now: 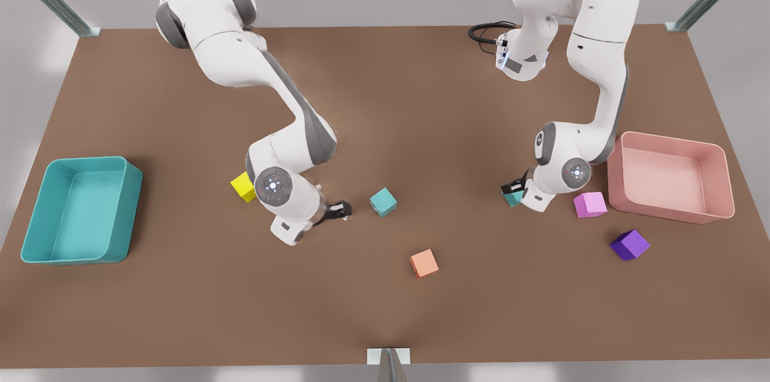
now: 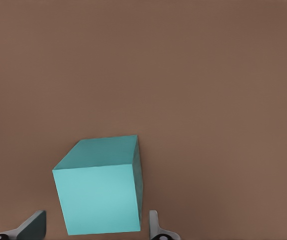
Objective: Stack the two blue cubes on top of each other
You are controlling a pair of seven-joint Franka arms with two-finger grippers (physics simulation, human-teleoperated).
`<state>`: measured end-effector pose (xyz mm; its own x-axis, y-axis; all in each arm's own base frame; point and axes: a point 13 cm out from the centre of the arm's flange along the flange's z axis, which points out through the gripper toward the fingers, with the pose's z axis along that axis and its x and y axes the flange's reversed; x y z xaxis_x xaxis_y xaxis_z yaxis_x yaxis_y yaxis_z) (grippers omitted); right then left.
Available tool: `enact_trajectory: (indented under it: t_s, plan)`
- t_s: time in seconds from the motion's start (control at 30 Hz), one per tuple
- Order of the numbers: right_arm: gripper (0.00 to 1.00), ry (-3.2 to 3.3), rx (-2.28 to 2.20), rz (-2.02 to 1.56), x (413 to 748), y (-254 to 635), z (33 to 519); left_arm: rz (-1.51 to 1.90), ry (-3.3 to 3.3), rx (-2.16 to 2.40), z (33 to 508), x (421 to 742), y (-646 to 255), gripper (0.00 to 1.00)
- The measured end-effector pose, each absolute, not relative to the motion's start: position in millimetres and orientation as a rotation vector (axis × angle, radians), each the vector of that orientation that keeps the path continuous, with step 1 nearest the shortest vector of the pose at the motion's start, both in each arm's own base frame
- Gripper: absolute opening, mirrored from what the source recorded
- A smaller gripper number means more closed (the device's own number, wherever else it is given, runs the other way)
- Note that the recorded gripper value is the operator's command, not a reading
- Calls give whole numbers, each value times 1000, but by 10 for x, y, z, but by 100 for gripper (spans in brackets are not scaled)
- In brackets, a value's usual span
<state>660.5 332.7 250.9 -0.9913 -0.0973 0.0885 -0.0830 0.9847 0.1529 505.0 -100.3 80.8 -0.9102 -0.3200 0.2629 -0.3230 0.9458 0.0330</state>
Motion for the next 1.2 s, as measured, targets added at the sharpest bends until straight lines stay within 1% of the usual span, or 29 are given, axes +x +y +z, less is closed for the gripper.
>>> enact_trajectory:
  t_s: [0.03, 0.07, 0.1, 0.13, 0.17, 0.23, 0.27, 0.3, 0.33, 0.37, 0.4, 0.43, 0.47, 0.6, 0.63, 0.7, 0.73, 0.77, 0.8, 0.83, 0.9, 0.97, 1.1, 1.13, 1.2]
  plan:
    - [100, -2972, -13, -191, 6729, 2571, 2450, 16, -2835, 490, 796, 5061, -1006, 100]
    - [100, -2919, -134, -132, 6782, 1850, 2430, 13, -2832, 502, 766, 5063, -1005, 100]
    - [100, -2887, -212, -68, 6778, 1262, 2553, 12, -2833, 515, 741, 5070, -1004, 100]
    - [100, -2880, -258, -29, 6726, 844, 2872, 9, -2830, 526, 703, 5071, -1004, 100]
    - [100, -2890, -277, -8, 6617, 567, 3280, 5, -2827, 536, 658, 5069, -1002, 100]
    - [100, -2919, -312, -7, 6204, 87, 4101, -2, -2821, 555, 563, 5065, -995, 100]
    - [100, -2929, -304, -10, 6001, -16, 4362, -5, -2817, 564, 522, 5061, -991, 100]
    - [100, -2924, -258, -6, 5761, -7, 4463, -9, -2814, 571, 481, 5058, -987, 100]
    - [100, -2911, -192, 22, 5544, 72, 4429, -11, -2813, 579, 449, 5061, -985, 100]
    - [100, -2899, -126, 57, 5463, 171, 4337, -13, -2812, 586, 420, 5065, -984, 100]
    - [100, -2886, -68, 93, 5453, 250, 4228, -13, -2814, 593, 406, 5075, -983, 100]
    - [100, -2879, -27, 121, 5455, 287, 4165, -12, -2818, 601, 400, 5090, -982, 71]
    - [100, -2880, -3, 143, 5468, 277, 4151, -12, -2821, 609, 398, 5105, -978, 54]
    - [100, -2913, 11, 194, 5602, 57, 4276, -18, -2837, 639, 419, 5171, -962, 54]
    - [100, -2922, 19, 201, 5631, 44, 4320, -8, -2852, 629, 466, 5232, -1051, 55]
    - [100, -2934, 35, 203, 5710, 69, 4368, 34, -2910, 572, 776, 5437, -1414, 55]
    - [100, -2934, 49, 209, 5718, 106, 4385, 61, -2942, 535, 1015, 5606, -1641, 55]
    - [100, -2930, 67, 215, 5711, 154, 4394, 78, -2978, 473, 1284, 5755, -1957, 55]
    - [100, -2923, 79, 220, 5700, 187, 4393, 89, -3009, 376, 1519, 5828, -2460, 55]
    - [100, -2915, 88, 224, 5691, 206, 4381, 92, -3021, 272, 1659, 5788, -3034, 55]
    - [100, -2905, 97, 233, 5675, 208, 4380, 107, -2986, 186, 1803, 5537, -3726, 55]
    - [100, -2907, 101, 238, 5679, 205, 4415, 119, -2937, 179, 1861, 5342, -4085, 55]
    - [100, -2896, 107, 241, 5653, 197, 4428, 138, -2861, 175, 1685, 5103, -4809, 55]
    - [100, -2892, 108, 241, 5644, 196, 4427, 142, -2854, 185, 1615, 5114, -4953, 55]
    - [100, -2885, 111, 241, 5628, 193, 4427, 153, -2854, 236, 1511, 5255, -5084, 55]
